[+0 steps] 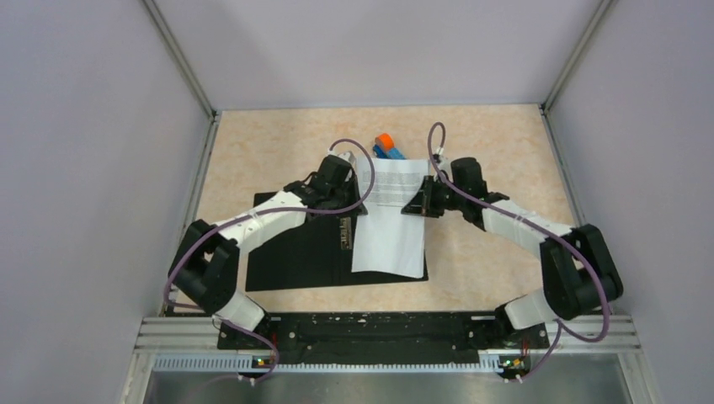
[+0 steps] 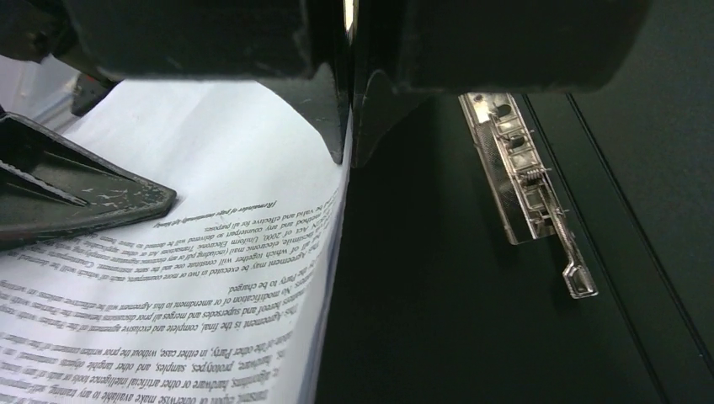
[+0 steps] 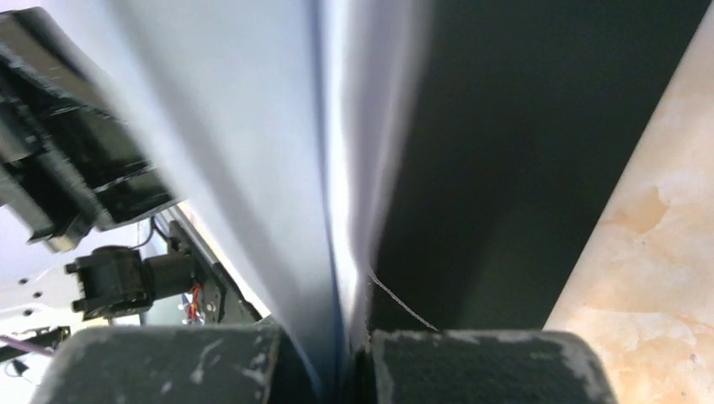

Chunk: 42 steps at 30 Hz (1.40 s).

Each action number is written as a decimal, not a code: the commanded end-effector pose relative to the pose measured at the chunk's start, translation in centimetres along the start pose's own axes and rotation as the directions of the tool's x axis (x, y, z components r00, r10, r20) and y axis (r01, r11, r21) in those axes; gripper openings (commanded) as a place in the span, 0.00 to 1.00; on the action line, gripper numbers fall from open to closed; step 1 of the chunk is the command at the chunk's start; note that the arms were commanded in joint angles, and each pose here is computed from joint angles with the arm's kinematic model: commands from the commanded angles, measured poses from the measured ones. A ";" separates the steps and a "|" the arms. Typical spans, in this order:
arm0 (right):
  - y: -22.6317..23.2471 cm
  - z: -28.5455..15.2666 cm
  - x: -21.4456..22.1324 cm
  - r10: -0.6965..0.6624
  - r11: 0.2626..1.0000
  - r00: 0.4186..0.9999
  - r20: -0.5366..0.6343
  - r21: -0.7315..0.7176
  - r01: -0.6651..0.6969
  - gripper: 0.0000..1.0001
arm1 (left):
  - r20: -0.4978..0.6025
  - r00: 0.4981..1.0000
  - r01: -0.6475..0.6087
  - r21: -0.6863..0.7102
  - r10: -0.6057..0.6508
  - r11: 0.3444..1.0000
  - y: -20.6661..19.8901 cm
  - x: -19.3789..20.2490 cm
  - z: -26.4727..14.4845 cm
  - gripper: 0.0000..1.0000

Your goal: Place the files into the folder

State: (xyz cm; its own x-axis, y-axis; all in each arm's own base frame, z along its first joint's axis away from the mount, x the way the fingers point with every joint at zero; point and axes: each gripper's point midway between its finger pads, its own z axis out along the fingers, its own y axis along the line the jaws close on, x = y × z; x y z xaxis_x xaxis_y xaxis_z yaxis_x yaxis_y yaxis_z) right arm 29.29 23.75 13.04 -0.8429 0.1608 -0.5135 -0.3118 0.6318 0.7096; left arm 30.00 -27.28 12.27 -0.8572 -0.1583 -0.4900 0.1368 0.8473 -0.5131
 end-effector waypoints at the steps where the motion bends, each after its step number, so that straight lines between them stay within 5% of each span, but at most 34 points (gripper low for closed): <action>1: -1.5 2.3 -1.0 -0.018 0.999 1.000 -0.005 0.037 0.018 0.00 | 0.057 0.998 0.028 -0.157 -0.019 0.987 3.5 -0.6 1.5 0.00; 11: -5.0 6.0 -0.5 -0.056 0.990 0.995 -0.081 0.123 0.066 0.00 | 0.025 0.999 0.045 -0.294 -0.039 0.955 6.9 0.9 3.2 0.00; 16: -6.1 6.0 -0.2 -0.152 0.974 0.981 -0.122 0.149 0.169 0.00 | 0.075 0.997 0.051 -0.307 -0.029 0.950 7.1 0.3 1.3 0.46; 19: -6.0 6.1 0.2 -0.218 0.962 0.964 -0.151 0.135 0.239 0.00 | 0.131 0.991 0.057 -0.334 -0.014 0.941 7.5 -0.7 -0.4 0.59; 23: -5.9 6.0 0.1 -0.305 0.935 0.938 -0.167 0.136 0.328 0.00 | 0.192 0.980 0.113 -0.360 -0.045 0.926 8.9 -1.4 -2.0 0.64; 34: -2.9 5.3 -0.1 -0.506 0.861 0.859 -0.072 0.020 0.509 0.00 | 0.116 0.968 0.251 -0.380 -0.223 0.890 12.3 0.4 1.3 0.29; 42: -2.0 5.8 0.8 -0.489 0.872 0.871 -0.045 -0.049 0.487 0.00 | 0.070 0.963 0.266 -0.411 -0.260 0.872 13.2 1.6 3.6 0.10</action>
State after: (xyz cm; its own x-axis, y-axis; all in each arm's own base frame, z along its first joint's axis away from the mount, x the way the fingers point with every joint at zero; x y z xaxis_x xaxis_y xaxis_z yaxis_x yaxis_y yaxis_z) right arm 31.85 25.41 6.33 -0.6672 -0.2269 -0.7095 -0.6399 0.6622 0.3900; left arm 31.48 -17.33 2.59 -0.8299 -0.3880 -0.4008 -0.3007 0.9163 -0.2645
